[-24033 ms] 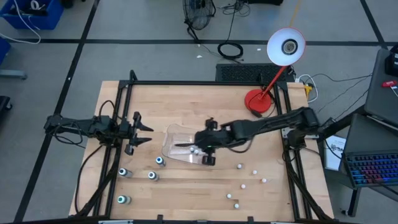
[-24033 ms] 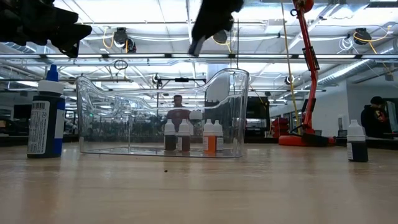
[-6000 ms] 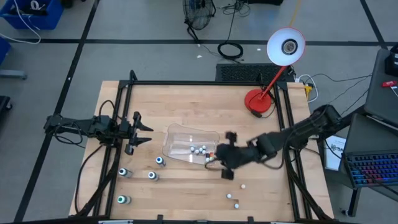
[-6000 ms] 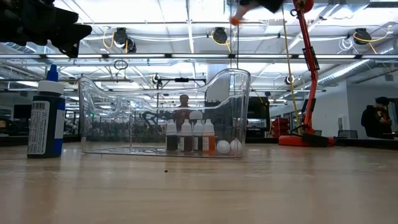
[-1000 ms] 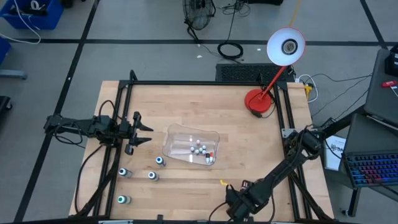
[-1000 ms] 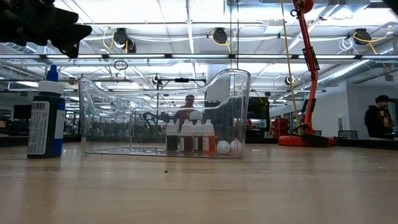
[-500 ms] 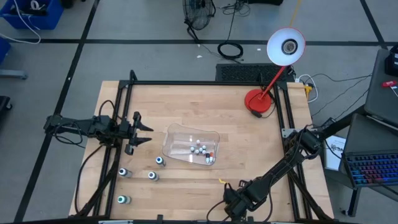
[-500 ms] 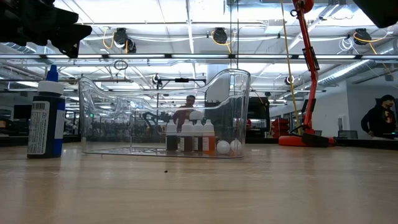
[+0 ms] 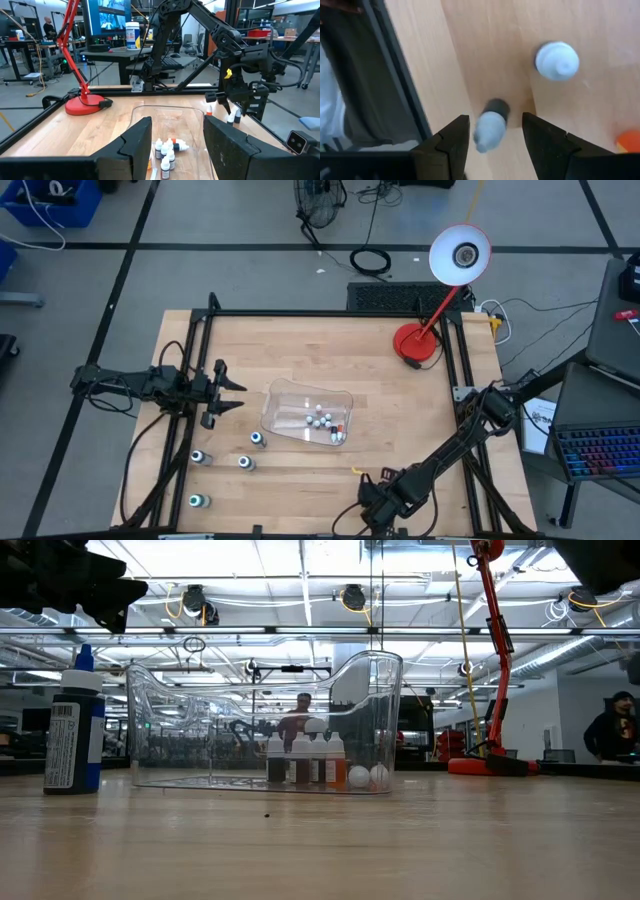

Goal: Pick & Place food coloring
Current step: Put the small blue food coloring bottle into the transparent bin

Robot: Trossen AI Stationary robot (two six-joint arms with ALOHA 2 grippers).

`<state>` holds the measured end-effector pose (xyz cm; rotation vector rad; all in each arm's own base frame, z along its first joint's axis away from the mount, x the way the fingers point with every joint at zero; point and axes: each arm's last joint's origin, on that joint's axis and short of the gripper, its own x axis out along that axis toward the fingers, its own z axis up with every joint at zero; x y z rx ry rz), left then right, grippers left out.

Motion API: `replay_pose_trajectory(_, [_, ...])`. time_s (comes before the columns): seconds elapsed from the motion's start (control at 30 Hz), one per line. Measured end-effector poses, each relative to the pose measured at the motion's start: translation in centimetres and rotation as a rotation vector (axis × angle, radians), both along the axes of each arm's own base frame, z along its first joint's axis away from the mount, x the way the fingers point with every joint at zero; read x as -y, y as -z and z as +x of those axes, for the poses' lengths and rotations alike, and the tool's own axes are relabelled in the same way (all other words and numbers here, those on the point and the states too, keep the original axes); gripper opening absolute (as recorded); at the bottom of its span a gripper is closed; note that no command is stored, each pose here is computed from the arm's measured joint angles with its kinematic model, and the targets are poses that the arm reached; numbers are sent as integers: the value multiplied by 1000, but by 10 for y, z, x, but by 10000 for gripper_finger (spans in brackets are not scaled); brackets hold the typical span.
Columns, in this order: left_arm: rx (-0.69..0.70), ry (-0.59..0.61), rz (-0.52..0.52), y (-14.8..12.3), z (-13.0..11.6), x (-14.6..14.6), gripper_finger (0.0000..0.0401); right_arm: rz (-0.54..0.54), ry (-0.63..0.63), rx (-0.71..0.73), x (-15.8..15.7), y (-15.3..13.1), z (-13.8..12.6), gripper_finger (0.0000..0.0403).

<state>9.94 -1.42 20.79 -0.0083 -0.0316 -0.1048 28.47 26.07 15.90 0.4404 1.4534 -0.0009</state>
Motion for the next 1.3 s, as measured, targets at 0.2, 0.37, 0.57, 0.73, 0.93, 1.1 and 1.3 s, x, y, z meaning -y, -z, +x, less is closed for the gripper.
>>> replay_pose_trajectory(0.2, [0,0,0,0,0,0,182,0,0,2,1,4,-1,169])
replay_pose_trajectory(0.37, [0,0,0,0,0,0,182,16,-1,18,0,6,0,169])
replay_pose_trajectory(0.57, [0,0,0,0,0,0,182,14,-5,17,0,6,0,169])
replay_pose_trajectory(0.73, [0,0,0,0,0,0,182,14,-11,18,0,6,-1,169])
replay_pose_trajectory(0.93, [0,0,0,0,0,0,182,5,-30,16,1,6,-1,148])
replay_pose_trajectory(1.1, [0,0,0,0,0,0,182,3,-34,17,1,6,-1,97])
replay_pose_trajectory(1.3, [0,0,0,0,0,0,182,1,-73,30,1,6,-1,59])
